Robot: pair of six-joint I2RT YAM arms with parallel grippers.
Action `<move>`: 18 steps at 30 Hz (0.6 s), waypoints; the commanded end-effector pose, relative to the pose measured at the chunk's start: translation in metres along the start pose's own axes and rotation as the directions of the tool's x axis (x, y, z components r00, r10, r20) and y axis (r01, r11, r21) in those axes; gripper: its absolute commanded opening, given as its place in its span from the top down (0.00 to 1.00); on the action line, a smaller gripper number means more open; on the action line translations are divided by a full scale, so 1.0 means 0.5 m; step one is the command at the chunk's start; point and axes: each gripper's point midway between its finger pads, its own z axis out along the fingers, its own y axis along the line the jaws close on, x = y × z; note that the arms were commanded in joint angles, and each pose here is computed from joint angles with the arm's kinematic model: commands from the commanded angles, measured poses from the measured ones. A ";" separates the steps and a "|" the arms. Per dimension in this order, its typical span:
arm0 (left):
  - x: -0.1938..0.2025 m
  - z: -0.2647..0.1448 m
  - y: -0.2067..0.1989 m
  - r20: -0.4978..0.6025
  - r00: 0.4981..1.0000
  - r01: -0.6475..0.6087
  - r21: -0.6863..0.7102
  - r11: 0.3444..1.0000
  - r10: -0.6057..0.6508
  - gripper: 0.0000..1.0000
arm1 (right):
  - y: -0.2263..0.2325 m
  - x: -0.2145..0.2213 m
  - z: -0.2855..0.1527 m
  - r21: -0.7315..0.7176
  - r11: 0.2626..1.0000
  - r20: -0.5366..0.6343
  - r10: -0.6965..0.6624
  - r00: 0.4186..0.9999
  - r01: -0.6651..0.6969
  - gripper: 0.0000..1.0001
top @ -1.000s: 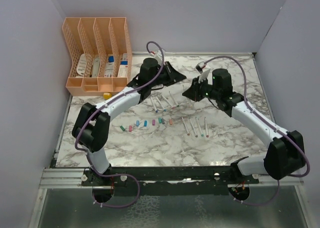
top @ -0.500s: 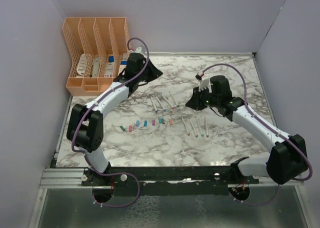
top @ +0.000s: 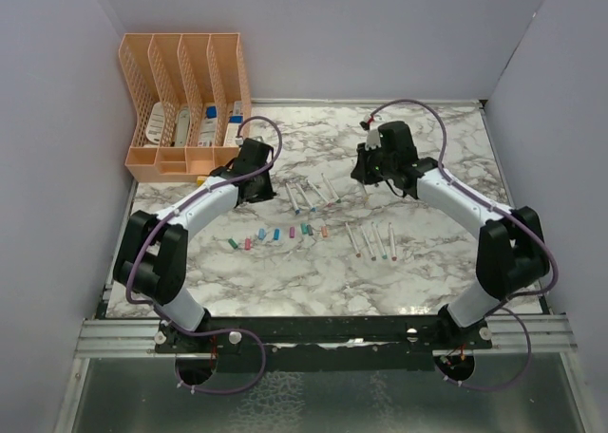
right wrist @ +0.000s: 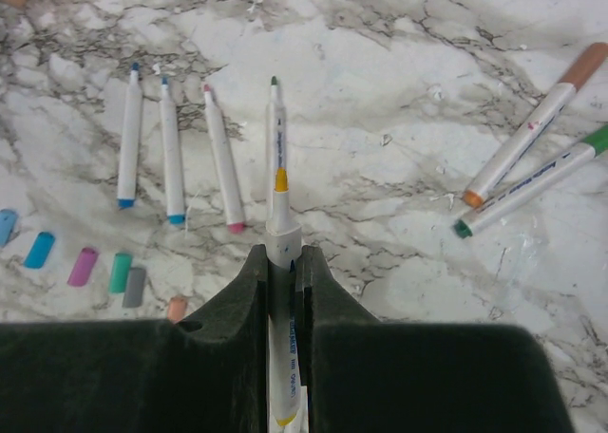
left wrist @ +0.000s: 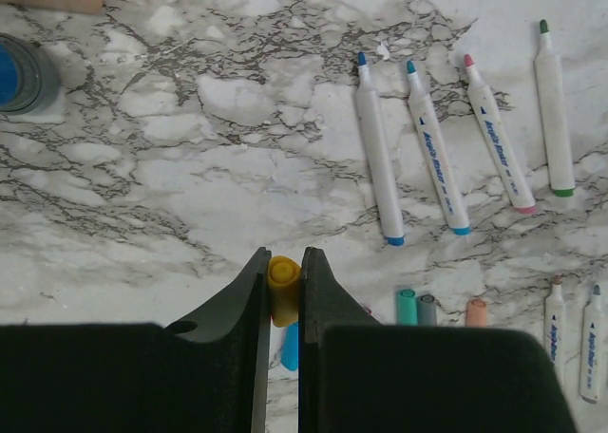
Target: Open the pen caps
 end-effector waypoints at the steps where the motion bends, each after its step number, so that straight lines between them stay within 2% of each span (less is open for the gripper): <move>1: 0.020 0.007 0.045 -0.022 0.998 -0.057 -0.102 0.993 0.055 1.00 | -0.042 -0.038 0.053 0.098 0.994 0.019 -0.058 0.998 0.056 0.99; 10: 0.058 0.034 0.064 -0.085 0.995 -0.068 -0.128 0.989 0.058 1.00 | -0.066 0.001 0.157 0.101 0.990 -0.061 -0.091 0.994 0.097 0.99; 18: 0.080 0.047 0.072 -0.123 0.990 -0.080 -0.134 0.988 0.063 0.92 | -0.068 0.028 0.199 0.076 0.992 -0.085 -0.095 0.992 0.101 0.99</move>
